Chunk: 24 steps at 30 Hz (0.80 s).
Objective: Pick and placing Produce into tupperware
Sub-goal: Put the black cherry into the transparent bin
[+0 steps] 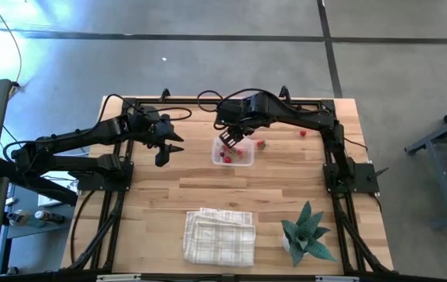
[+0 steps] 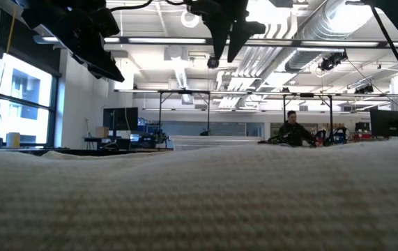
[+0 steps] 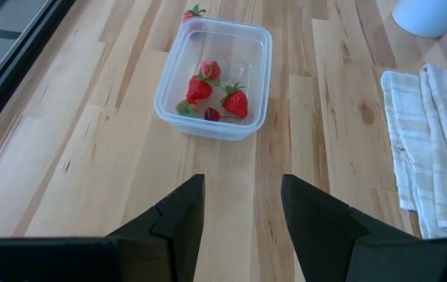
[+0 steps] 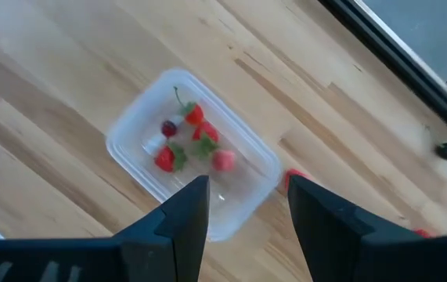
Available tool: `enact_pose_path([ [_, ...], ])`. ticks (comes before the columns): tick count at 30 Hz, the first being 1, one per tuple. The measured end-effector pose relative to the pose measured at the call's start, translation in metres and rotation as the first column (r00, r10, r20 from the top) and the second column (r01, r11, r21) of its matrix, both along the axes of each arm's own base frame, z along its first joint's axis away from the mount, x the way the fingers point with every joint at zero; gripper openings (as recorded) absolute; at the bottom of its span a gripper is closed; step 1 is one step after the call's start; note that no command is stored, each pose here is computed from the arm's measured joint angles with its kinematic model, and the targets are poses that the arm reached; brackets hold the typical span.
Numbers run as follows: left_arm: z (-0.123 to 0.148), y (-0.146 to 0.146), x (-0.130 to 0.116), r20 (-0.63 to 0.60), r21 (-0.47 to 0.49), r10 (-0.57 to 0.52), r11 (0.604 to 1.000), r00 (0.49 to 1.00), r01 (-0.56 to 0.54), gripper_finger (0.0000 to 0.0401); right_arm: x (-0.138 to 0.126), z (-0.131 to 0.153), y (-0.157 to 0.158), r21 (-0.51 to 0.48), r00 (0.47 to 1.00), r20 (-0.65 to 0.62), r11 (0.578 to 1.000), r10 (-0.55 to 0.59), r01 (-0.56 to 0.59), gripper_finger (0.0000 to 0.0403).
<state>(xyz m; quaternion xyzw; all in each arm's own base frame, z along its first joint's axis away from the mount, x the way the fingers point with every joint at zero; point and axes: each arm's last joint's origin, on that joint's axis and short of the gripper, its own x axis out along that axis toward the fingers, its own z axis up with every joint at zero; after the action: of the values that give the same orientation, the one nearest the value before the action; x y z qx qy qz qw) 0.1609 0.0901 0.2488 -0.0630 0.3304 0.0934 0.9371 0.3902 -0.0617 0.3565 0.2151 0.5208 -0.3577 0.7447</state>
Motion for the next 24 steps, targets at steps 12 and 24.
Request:
enact_pose_path([
  [12,0.000,0.000,0.000,0.000,0.000,0.001,1.000,1.000,-0.001,0.0159,0.007,0.002,0.005,0.005,0.996,0.084,1.000,-0.024,0.024,0.0167],
  [24,0.000,0.000,0.000,0.000,0.000,0.000,1.000,1.000,0.000,0.0159,0.021,0.007,0.007,-0.001,0.976,0.207,0.998,0.059,-0.060,0.0167],
])
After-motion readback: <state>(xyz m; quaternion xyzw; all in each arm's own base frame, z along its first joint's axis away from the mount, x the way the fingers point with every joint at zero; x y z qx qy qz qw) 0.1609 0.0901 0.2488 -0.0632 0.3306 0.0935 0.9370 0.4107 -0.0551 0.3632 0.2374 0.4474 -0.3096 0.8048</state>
